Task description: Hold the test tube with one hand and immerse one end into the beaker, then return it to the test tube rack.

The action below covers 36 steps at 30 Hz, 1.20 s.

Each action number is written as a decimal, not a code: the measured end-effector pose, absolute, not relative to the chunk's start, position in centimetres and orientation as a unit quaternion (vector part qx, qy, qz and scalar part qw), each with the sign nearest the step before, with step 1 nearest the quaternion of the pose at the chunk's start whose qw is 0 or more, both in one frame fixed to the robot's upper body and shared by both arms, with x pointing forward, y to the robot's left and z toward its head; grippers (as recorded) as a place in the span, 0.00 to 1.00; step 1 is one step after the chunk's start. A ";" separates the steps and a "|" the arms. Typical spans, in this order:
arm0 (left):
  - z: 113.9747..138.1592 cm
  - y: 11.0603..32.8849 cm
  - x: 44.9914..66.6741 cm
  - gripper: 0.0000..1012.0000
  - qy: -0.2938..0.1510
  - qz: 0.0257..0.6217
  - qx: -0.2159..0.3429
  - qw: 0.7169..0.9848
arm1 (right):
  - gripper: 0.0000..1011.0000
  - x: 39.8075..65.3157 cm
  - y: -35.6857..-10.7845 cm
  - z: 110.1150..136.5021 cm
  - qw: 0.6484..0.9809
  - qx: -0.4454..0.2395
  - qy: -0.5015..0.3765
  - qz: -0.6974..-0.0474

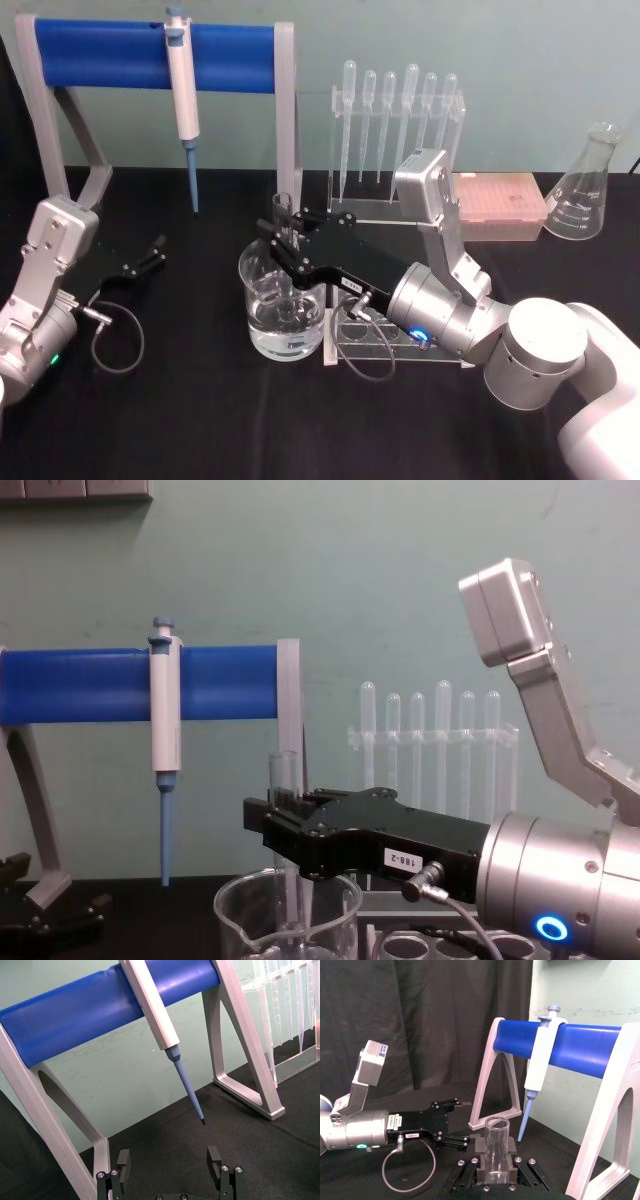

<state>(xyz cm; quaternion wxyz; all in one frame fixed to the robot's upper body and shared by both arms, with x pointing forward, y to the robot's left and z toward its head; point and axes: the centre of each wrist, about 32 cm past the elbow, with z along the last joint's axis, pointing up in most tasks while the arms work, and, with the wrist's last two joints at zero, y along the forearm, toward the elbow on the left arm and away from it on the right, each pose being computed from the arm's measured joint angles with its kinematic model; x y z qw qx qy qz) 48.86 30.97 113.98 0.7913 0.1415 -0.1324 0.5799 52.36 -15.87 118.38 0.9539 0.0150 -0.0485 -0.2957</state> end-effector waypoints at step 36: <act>114.0 31.0 48.9 0.99 -0.132 0.580 0.142 0.791 | 0.22 52.4 -15.9 118.4 0.954 0.015 -0.048 -0.296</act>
